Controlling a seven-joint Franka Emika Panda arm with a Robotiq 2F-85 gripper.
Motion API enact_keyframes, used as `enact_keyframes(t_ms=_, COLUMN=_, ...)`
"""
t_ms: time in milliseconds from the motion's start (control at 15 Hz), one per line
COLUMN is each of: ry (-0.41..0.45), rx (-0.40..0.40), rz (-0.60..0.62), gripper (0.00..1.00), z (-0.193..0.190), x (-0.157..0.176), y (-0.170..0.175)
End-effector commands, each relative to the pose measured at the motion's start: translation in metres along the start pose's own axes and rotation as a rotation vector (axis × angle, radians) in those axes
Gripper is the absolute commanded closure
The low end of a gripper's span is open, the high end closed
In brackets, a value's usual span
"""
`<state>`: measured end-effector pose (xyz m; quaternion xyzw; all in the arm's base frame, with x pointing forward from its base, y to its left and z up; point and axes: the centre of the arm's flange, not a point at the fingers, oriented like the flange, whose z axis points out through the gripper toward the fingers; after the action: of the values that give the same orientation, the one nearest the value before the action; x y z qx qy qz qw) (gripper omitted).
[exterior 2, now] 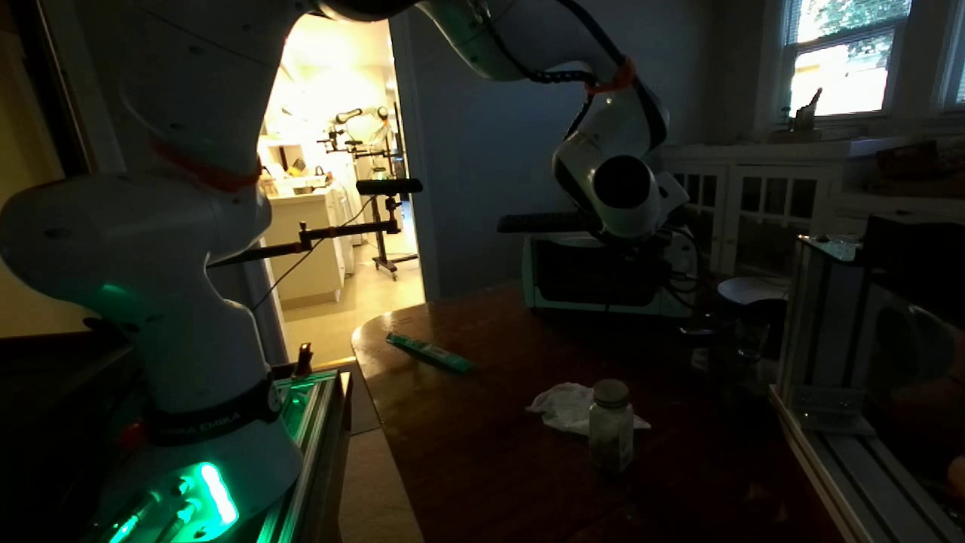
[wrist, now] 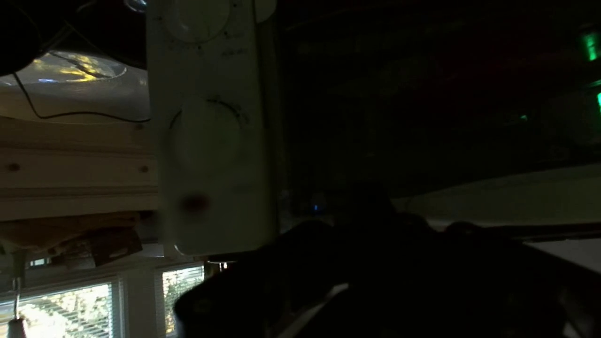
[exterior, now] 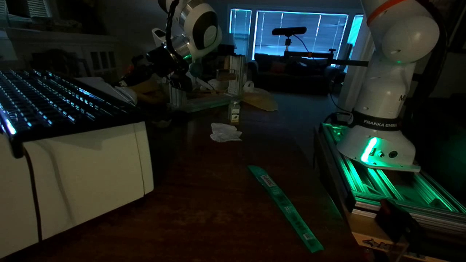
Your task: Close the oven door.
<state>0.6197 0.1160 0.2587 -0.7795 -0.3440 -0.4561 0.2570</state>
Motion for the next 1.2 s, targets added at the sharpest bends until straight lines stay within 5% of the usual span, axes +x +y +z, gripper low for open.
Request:
enact_keyframes(t_ms=0, ry=-0.074, rx=-0.063, rz=0.032, gripper=0.74, z=-0.017, x=0.000, y=-0.004)
enact_keyframes(t_ms=67, ry=-0.107, rx=-0.076, rz=0.049, gripper=0.74, z=-0.030, x=0.003, y=-0.004)
enact_keyframes(t_ms=733, ry=-0.440, rx=-0.238, rz=0.289, gripper=0.01, z=-0.128, x=0.022, y=-0.049)
enact_keyframes(t_ms=1133, ry=-0.600, rx=-0.333, rz=0.474, gripper=0.00, z=-0.165, x=0.009, y=-0.078)
